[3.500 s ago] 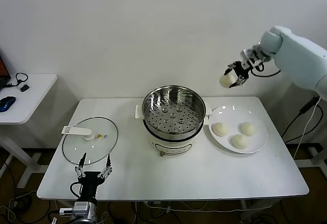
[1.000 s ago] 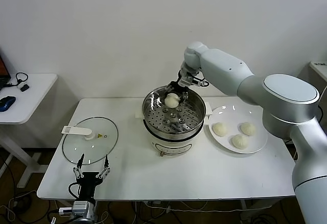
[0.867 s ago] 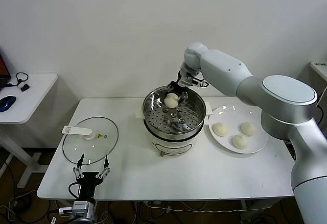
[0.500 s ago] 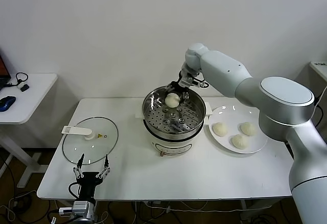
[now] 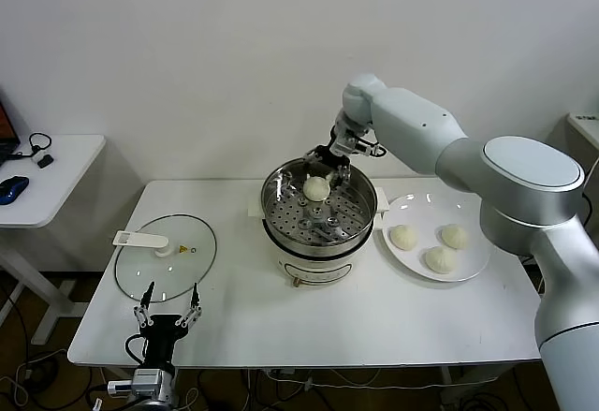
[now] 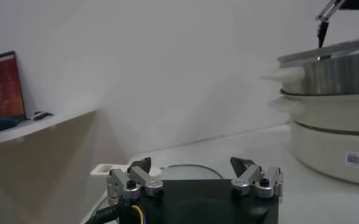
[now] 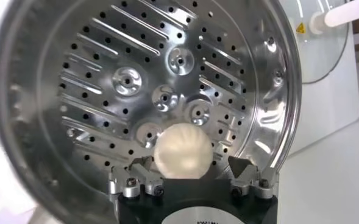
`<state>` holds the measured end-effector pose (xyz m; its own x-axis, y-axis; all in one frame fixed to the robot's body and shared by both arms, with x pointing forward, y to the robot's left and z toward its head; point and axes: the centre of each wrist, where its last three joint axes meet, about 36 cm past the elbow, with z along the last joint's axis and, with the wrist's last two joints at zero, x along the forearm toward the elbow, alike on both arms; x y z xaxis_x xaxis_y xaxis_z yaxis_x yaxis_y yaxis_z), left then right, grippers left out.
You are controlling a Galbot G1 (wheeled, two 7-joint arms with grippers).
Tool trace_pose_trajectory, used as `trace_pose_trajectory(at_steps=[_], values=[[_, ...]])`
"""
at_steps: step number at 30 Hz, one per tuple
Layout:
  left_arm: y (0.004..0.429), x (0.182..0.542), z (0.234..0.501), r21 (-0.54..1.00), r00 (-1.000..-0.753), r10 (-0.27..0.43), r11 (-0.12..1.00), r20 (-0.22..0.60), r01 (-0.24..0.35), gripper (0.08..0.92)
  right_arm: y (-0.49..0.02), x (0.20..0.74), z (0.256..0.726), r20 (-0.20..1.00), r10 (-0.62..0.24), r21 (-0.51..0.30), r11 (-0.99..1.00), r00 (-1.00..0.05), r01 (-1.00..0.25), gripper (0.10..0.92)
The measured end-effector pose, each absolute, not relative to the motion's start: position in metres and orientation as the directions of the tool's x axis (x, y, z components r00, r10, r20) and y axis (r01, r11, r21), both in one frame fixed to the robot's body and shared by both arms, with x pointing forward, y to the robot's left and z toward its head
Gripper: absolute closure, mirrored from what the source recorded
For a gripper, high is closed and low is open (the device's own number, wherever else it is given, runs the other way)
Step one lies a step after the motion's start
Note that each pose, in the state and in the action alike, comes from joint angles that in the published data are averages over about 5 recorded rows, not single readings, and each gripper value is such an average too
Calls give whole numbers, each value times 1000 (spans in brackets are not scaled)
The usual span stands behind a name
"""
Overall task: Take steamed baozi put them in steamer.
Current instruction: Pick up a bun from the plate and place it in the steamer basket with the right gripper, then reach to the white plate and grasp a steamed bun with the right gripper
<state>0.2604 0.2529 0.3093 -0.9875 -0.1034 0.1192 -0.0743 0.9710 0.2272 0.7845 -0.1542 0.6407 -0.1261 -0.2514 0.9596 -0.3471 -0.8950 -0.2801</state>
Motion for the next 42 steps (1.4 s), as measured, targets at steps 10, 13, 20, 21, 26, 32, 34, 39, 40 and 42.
trace_pose_trajectory(at_steps=[10, 13, 20, 21, 26, 32, 34, 39, 40, 42], values=[[253, 258, 313, 229, -988, -102, 971, 116, -73, 177, -192, 778, 696, 965, -256, -259, -876, -61, -406, 200], [253, 257, 313, 230, -988, -102, 970, 118, -72, 177, -209, 773, 708, 961, -273, -264, -864, -42, -429, 200], [251, 256, 313, 232, -988, -98, 970, 116, -69, 177, -261, 754, 725, 950, -311, -275, -786, -29, -554, 200], [251, 256, 313, 232, -988, -98, 970, 116, -69, 177, -268, 751, 726, 948, -316, -275, -762, -35, -586, 200], [250, 256, 312, 230, -989, -96, 971, 116, -67, 177, -306, 736, 725, 944, -322, -269, -610, -76, -745, 200], [248, 257, 310, 227, -989, -90, 972, 118, -62, 177, -345, 718, 714, 947, -303, -237, -437, -106, -867, 200], [248, 257, 309, 227, -989, -90, 972, 119, -61, 177, -355, 713, 708, 949, -297, -224, -387, -110, -894, 200], [249, 257, 308, 227, -988, -91, 972, 121, -62, 177, -378, 702, 694, 951, -284, -198, -267, -119, -943, 200], [249, 258, 308, 228, -988, -92, 972, 121, -63, 177, -381, 700, 691, 952, -281, -193, -245, -121, -950, 200], [250, 258, 307, 228, -988, -94, 972, 122, -64, 177, -387, 698, 684, 954, -273, -185, -206, -125, -961, 200]])
